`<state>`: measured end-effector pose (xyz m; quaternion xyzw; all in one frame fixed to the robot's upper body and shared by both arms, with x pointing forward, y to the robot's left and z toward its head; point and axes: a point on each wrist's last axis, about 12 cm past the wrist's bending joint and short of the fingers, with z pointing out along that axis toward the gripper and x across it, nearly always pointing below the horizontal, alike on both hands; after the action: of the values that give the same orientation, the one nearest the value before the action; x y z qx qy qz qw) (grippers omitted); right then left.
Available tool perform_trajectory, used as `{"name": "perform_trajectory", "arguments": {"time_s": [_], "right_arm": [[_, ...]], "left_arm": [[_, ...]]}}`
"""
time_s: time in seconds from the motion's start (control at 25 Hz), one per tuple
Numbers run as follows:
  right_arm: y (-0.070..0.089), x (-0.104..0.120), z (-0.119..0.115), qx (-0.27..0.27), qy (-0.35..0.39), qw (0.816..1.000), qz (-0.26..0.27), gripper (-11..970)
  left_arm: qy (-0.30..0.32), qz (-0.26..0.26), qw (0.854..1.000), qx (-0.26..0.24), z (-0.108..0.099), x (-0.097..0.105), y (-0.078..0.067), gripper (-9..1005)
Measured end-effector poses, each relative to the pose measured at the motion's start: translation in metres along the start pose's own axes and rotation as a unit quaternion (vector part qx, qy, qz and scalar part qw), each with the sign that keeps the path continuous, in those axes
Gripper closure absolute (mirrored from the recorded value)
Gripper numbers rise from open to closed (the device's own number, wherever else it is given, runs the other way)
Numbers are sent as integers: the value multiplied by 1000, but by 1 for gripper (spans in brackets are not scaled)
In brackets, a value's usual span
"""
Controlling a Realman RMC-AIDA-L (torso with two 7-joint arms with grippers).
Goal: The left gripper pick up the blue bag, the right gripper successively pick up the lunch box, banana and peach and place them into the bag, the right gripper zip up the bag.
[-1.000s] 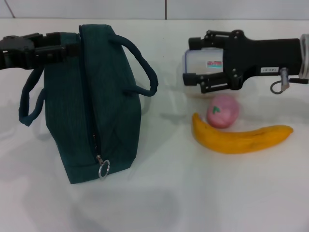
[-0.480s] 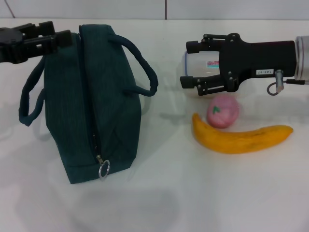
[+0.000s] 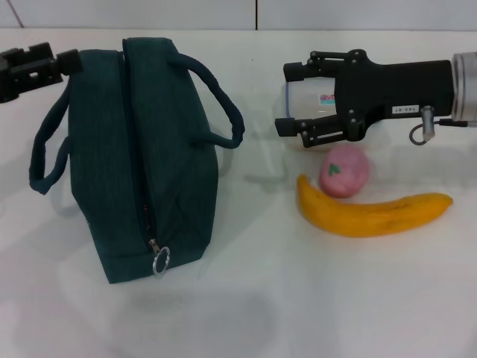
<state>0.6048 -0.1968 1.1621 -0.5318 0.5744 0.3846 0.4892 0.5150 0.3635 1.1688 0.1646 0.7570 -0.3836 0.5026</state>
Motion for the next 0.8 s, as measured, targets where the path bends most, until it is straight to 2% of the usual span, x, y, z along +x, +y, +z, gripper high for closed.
{"name": "perform_trajectory", "arguments": {"time_s": [0.4,0.6,0.8], "right_arm": [[0,-2,6,-9,8,1000,-9,111],[1,-1,5,-8,8,1000,-9,112],[1,0,4,-9,13,1000,-10,112]], "left_arm": [[27,-30,999,-1,17,14,3,201],[26,-40,999,-13,20,16,7,206],[38,-45,998,-30,33,22,12,210]]}}
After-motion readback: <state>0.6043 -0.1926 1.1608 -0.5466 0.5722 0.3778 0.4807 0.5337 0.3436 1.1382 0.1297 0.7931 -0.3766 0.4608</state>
